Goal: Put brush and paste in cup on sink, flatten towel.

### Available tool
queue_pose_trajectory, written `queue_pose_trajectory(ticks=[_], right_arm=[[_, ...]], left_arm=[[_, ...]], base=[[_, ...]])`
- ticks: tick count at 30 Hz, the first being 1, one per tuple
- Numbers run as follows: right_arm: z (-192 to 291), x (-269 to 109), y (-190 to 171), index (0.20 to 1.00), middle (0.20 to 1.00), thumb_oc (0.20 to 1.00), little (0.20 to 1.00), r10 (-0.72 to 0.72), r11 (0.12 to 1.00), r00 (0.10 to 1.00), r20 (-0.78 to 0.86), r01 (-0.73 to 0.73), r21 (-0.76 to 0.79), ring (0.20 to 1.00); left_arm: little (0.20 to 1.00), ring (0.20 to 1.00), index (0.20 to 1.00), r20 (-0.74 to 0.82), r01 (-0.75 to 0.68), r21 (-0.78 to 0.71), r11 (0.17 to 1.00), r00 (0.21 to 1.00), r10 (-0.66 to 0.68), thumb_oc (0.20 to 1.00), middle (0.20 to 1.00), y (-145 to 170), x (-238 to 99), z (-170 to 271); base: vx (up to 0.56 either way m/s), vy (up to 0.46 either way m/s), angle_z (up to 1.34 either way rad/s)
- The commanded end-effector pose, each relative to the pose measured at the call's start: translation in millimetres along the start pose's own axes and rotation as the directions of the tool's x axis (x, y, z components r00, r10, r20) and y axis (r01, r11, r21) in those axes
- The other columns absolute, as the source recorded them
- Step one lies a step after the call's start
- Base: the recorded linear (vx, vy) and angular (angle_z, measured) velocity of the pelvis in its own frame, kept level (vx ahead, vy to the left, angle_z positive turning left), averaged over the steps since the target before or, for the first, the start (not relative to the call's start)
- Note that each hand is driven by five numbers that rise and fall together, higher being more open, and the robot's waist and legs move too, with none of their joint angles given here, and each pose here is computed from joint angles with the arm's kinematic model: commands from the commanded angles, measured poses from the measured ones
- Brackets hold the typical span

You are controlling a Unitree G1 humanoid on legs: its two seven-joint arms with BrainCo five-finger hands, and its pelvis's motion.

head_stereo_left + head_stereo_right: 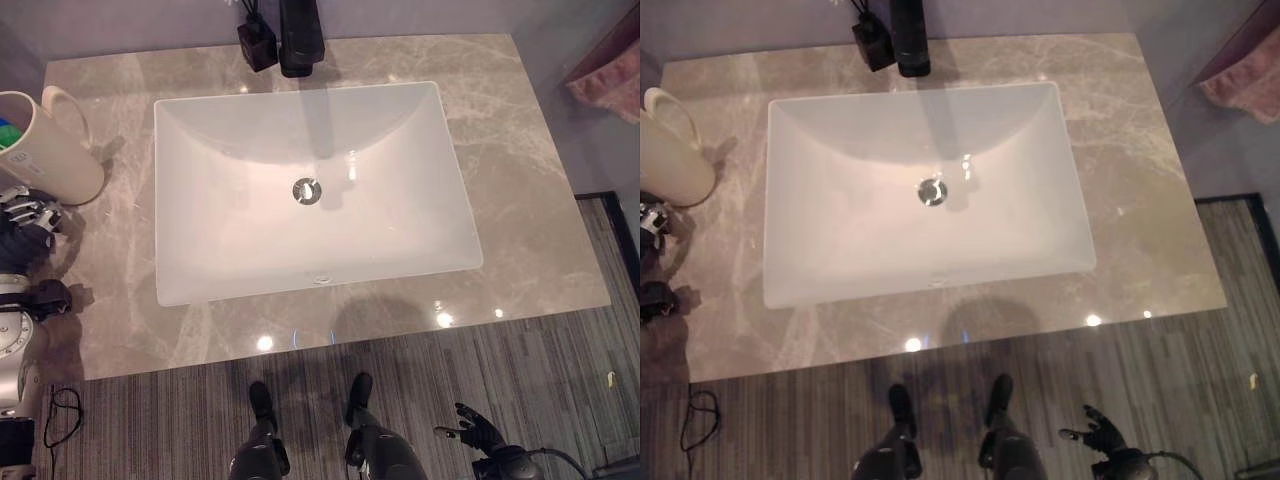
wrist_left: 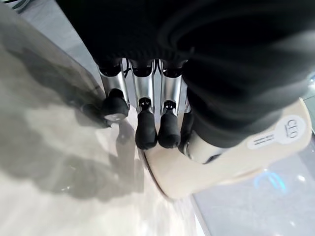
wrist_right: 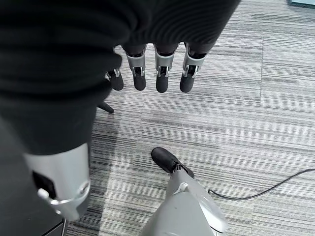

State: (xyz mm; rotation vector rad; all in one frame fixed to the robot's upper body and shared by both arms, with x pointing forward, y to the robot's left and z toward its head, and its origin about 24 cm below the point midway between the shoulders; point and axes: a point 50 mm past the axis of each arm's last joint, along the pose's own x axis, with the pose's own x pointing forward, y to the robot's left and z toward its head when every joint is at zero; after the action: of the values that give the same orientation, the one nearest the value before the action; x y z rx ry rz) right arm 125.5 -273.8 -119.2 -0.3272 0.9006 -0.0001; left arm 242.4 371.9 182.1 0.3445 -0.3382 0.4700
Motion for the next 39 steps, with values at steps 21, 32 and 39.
queue_pose_trajectory(ticks=[21, 32, 39], right_arm=[[3.3, -3.5, -5.3, 1.0, 1.0, 1.0, 1.0, 0.014, 0.999, 0.999, 0.03, -0.013, -0.041, 1.0], [6.0, -3.4, 0.8, 1.0, 1.0, 1.0, 1.0, 0.046, 0.996, 0.998, 0.042, -0.043, -0.072, 1.0], [10.0, -3.0, -0.3, 1.0, 1.0, 1.0, 1.0, 0.053, 0.995, 0.997, 0.056, -0.048, -0.084, 1.0]], left_arm=[[0.2, 0.2, 0.2, -0.038, -0.074, 0.082, 0.994, 0.996, 0.078, 0.2, 0.2, 10.9, 23.9, -1.5], [0.2, 0.2, 0.2, 0.018, -0.138, 0.15, 0.979, 0.99, 0.137, 0.2, 0.2, 21.7, 56.9, 26.0], [0.2, 0.2, 0.2, 0.029, -0.154, 0.17, 0.973, 0.988, 0.152, 0.2, 0.2, 20.9, 68.4, 34.2]], base=[[0.01, -0.009, -0.04], [0.0, -0.005, -0.02], [0.0, 0.002, -0.01]])
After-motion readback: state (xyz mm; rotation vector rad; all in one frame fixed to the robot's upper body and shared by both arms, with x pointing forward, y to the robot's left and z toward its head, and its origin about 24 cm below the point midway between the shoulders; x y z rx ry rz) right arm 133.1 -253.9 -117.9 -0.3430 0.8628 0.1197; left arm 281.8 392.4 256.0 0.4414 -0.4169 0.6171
